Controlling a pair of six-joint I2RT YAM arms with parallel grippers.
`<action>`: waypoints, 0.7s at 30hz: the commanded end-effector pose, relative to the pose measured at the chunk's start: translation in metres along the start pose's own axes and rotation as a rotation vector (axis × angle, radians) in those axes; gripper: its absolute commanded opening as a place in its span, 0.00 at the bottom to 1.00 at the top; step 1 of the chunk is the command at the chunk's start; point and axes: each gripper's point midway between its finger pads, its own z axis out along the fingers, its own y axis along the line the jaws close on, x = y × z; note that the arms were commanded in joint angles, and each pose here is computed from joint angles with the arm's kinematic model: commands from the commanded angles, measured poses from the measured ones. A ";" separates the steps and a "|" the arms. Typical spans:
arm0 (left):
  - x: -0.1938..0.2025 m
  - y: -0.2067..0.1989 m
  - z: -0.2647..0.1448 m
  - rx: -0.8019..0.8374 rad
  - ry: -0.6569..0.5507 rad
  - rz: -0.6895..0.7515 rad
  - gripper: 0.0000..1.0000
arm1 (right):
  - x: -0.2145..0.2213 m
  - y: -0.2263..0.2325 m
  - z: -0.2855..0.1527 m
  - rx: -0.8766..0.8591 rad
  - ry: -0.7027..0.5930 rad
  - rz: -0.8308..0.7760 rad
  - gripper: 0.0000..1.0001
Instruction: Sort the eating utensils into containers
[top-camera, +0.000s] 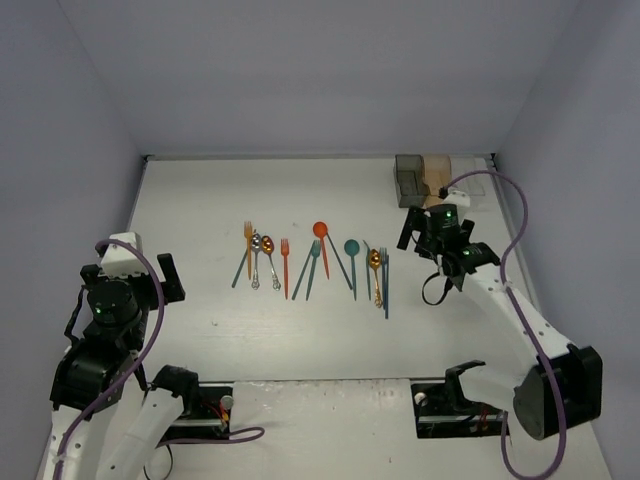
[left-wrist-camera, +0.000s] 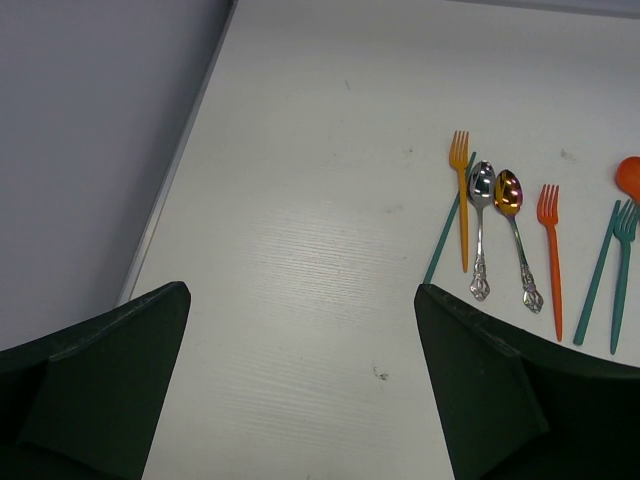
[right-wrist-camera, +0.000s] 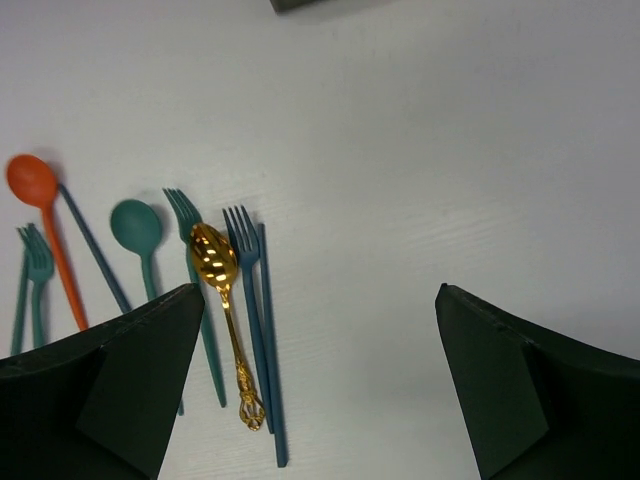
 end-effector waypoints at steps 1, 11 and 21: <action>-0.006 -0.003 0.000 0.012 -0.019 -0.020 0.94 | 0.037 0.006 0.025 0.023 0.124 0.085 1.00; 0.000 -0.010 -0.003 0.053 0.002 -0.044 0.94 | 0.085 -0.005 0.058 0.129 0.269 0.082 0.86; 0.003 -0.014 -0.001 0.067 0.012 -0.061 0.94 | 0.098 0.008 0.066 0.090 0.314 0.030 0.54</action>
